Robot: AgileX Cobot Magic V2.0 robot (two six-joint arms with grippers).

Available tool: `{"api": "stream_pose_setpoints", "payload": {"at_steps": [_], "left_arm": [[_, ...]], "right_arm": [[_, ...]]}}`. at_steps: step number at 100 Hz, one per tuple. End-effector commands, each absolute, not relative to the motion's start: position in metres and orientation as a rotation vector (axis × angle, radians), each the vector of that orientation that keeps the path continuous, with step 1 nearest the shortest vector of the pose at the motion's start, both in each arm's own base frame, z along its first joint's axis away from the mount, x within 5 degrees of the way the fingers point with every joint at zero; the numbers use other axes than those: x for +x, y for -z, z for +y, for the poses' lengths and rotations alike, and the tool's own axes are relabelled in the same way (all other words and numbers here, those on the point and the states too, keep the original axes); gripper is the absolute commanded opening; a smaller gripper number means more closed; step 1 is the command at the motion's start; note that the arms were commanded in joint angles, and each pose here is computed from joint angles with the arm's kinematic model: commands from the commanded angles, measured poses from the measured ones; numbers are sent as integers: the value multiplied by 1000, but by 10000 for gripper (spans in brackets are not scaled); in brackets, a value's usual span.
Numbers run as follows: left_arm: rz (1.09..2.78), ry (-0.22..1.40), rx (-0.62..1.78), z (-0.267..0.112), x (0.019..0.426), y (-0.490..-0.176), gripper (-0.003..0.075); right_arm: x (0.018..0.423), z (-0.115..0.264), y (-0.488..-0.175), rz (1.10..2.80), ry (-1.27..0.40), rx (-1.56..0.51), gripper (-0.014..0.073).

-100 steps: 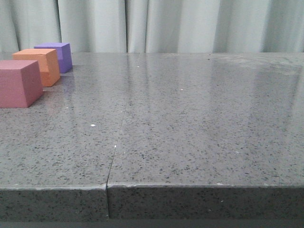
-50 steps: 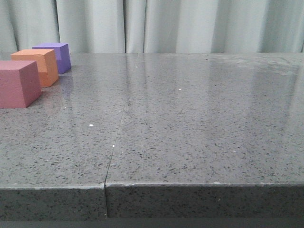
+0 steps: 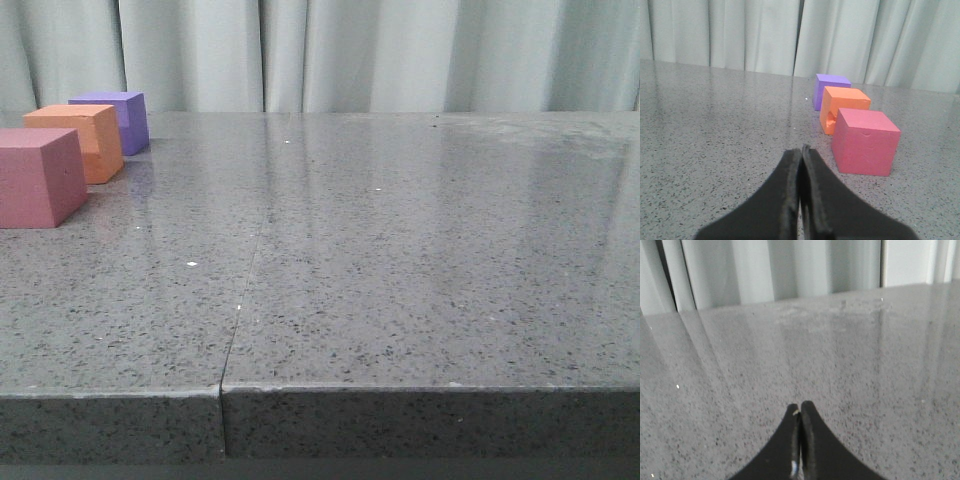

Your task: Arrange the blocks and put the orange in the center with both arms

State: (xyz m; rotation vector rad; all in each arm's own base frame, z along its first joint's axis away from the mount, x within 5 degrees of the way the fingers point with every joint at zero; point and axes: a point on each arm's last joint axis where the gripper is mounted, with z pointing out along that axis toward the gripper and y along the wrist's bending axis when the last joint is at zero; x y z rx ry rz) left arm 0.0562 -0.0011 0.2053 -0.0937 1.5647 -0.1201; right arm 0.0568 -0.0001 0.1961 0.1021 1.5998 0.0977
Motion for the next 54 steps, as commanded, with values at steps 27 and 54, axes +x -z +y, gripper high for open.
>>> {"api": "stream_pose_setpoints", "payload": {"at_steps": [27,54], "left_arm": [[1493,128,-98,-1,55,-199,-20],[1493,128,-98,-1,55,-199,-20]], "right_arm": [[54,-1,-208,1508,-52,66,-61],[54,-1,-208,1508,-52,66,-61]]}}
